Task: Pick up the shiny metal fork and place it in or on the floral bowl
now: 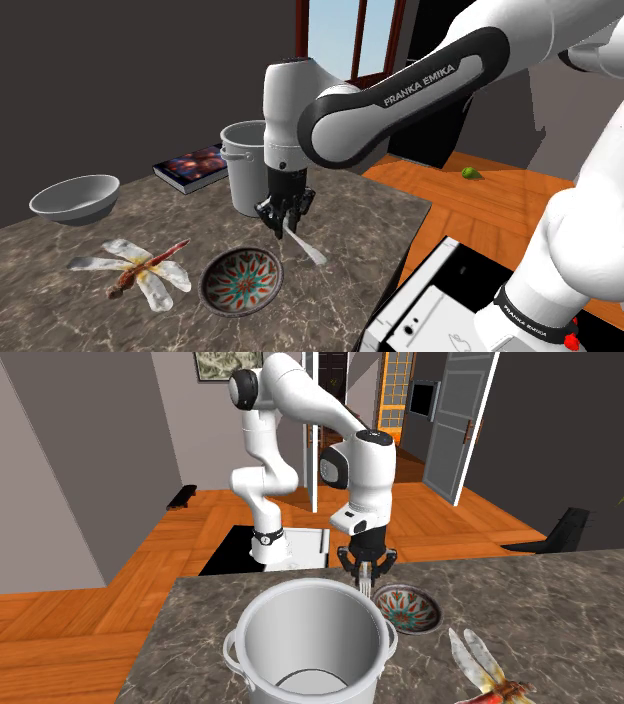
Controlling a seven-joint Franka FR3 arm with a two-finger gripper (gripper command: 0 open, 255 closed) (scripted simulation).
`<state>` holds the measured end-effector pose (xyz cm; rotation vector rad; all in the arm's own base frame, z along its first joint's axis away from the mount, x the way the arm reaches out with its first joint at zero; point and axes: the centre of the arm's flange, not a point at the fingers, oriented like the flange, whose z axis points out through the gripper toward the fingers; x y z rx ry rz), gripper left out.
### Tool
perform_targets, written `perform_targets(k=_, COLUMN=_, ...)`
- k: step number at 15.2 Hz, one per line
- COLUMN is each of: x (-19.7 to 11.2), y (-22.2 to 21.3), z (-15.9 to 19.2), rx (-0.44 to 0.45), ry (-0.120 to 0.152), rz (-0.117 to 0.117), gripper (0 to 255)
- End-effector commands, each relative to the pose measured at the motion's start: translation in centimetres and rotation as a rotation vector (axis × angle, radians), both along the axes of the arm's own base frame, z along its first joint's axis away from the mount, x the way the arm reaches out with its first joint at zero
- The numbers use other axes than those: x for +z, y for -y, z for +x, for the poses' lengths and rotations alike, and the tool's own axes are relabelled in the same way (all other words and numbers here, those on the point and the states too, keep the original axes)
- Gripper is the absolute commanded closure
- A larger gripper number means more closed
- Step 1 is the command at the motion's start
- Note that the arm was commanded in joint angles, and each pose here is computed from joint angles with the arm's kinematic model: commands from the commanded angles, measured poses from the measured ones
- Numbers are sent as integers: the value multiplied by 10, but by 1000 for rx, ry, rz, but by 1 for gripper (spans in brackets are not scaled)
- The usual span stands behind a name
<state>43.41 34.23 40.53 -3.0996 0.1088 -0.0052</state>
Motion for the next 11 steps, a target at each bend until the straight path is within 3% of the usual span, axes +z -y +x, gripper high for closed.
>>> perform_targets(k=1, x=-1, y=-26, z=7, rx=-2, ry=1, rz=0, gripper=255)
perform_targets(k=8, x=-9, y=-119, z=33, rx=-2, ry=1, rz=0, gripper=255)
perform_targets(k=11, x=-25, y=-119, z=33, rx=-2, ry=1, rz=0, gripper=255)
